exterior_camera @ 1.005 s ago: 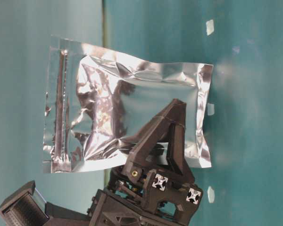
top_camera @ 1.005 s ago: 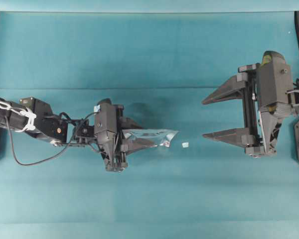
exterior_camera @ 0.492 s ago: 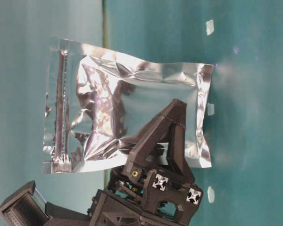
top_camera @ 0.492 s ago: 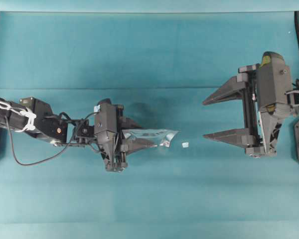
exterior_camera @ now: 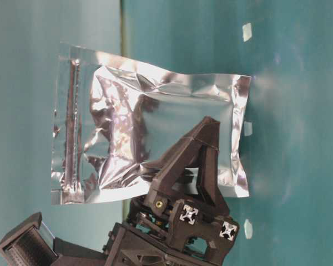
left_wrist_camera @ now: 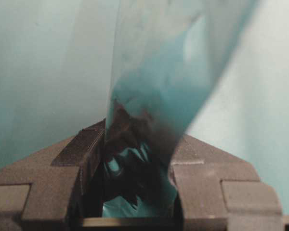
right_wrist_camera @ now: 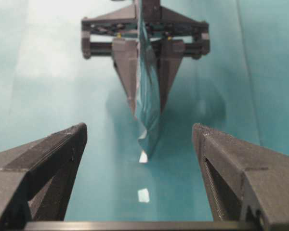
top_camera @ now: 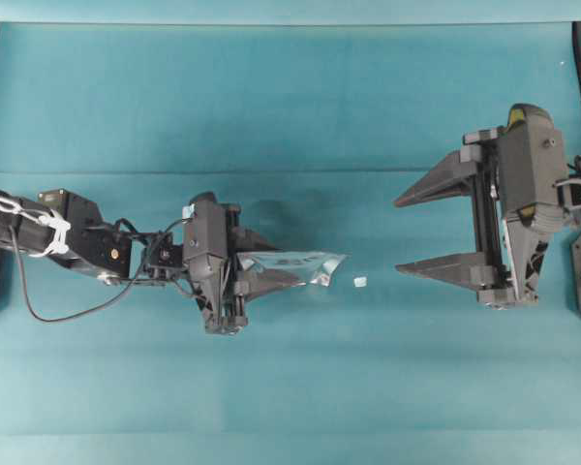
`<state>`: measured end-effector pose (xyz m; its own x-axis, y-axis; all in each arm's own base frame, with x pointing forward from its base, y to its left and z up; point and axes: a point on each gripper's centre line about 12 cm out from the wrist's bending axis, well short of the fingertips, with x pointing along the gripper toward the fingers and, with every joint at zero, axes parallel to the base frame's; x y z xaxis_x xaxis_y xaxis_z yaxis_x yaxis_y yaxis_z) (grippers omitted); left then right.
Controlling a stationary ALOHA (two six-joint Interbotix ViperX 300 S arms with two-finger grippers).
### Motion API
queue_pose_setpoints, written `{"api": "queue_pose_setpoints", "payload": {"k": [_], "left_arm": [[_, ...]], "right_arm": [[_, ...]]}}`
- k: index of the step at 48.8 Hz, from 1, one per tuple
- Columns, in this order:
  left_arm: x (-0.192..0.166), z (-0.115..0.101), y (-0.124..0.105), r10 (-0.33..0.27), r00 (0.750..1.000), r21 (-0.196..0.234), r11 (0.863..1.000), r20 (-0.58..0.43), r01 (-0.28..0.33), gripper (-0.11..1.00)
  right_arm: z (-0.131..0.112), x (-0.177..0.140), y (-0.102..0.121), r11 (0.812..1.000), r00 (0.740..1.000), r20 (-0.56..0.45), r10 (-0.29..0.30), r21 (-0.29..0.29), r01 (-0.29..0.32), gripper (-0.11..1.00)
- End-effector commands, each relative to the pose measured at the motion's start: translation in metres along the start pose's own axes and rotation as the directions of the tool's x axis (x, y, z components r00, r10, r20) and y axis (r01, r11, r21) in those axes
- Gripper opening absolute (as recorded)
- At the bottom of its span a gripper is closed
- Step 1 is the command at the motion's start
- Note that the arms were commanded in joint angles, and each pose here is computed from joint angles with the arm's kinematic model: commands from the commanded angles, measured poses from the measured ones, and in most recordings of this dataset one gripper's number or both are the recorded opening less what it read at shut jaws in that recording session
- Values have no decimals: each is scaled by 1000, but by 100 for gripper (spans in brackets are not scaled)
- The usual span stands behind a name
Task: Hand over the silver zip bag and make it stand upright.
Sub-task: 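Hold the bag upright on the table with the left gripper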
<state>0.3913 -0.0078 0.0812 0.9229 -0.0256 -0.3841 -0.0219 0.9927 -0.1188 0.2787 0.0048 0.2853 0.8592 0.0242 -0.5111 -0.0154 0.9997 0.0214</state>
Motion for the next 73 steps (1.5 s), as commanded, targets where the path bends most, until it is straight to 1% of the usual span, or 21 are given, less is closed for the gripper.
{"api": "queue_pose_setpoints", "payload": {"k": [1, 11, 73], "left_arm": [[-1, -2, -5, -11, 1000, 2, 1000, -15, 11, 23], [-1, -3, -6, -14, 1000, 3, 1000, -24, 14, 23], [0, 0, -8, -18, 1000, -2, 1000, -16, 18, 23]], "right_arm": [[4, -3, 1, 1000, 1000, 20, 4, 0, -4, 95], [2, -3, 5, 1000, 1000, 12, 15, -3, -15, 95], [-1, -2, 6, 1000, 1000, -1, 17, -1, -17, 95]]}}
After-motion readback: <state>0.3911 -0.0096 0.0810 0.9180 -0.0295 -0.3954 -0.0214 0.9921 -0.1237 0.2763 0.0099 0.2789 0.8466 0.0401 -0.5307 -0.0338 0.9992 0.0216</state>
